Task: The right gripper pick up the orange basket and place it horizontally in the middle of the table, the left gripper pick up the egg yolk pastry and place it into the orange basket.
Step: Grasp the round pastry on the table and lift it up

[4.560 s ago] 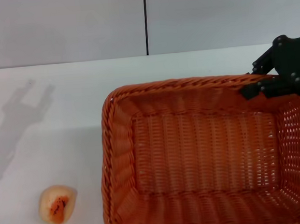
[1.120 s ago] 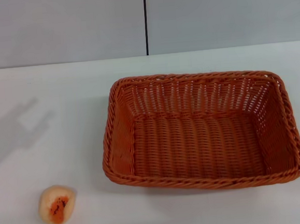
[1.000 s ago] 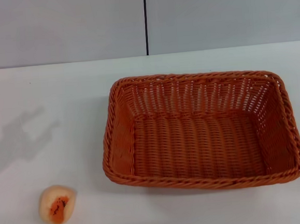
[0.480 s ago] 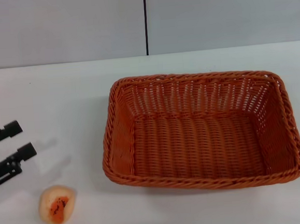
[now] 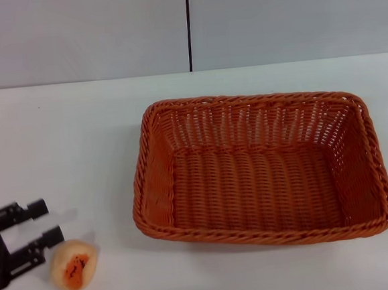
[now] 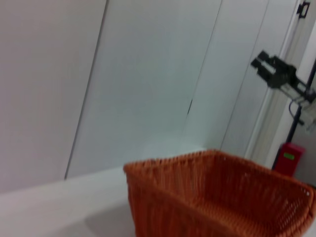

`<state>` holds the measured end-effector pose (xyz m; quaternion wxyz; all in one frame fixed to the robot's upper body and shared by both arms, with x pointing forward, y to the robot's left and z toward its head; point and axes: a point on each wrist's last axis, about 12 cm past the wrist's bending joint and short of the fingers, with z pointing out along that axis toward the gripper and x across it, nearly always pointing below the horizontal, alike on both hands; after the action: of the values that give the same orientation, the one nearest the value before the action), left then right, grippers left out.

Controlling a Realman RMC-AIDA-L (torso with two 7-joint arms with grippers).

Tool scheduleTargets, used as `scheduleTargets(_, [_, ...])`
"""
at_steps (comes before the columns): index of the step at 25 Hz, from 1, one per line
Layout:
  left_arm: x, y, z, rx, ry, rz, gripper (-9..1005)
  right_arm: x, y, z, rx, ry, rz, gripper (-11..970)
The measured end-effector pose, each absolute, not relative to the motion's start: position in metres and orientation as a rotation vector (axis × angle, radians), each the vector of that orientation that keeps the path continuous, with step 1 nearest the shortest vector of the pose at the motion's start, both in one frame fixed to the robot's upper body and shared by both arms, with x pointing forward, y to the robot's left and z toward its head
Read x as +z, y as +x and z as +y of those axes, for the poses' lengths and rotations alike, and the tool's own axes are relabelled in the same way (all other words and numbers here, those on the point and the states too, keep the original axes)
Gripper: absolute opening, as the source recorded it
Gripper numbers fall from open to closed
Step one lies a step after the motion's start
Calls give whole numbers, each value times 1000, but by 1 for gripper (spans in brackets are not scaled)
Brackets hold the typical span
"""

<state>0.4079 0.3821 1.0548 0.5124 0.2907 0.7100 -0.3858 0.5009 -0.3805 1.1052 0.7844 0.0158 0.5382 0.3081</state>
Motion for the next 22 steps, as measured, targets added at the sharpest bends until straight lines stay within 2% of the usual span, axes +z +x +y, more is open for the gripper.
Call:
scheduleTargets(3, [1051,405,381,-933,697,1730,590,1105,504,-379,667,36,1163,472])
scheduleTargets(5, [1037,399,375,-940,696,1815,583,1105,505,-378,668,37,1165,472])
scheduleTargets(22, [1022,397,374,-927,689,1937,584,1104,509,-375,660,29,1181,472])
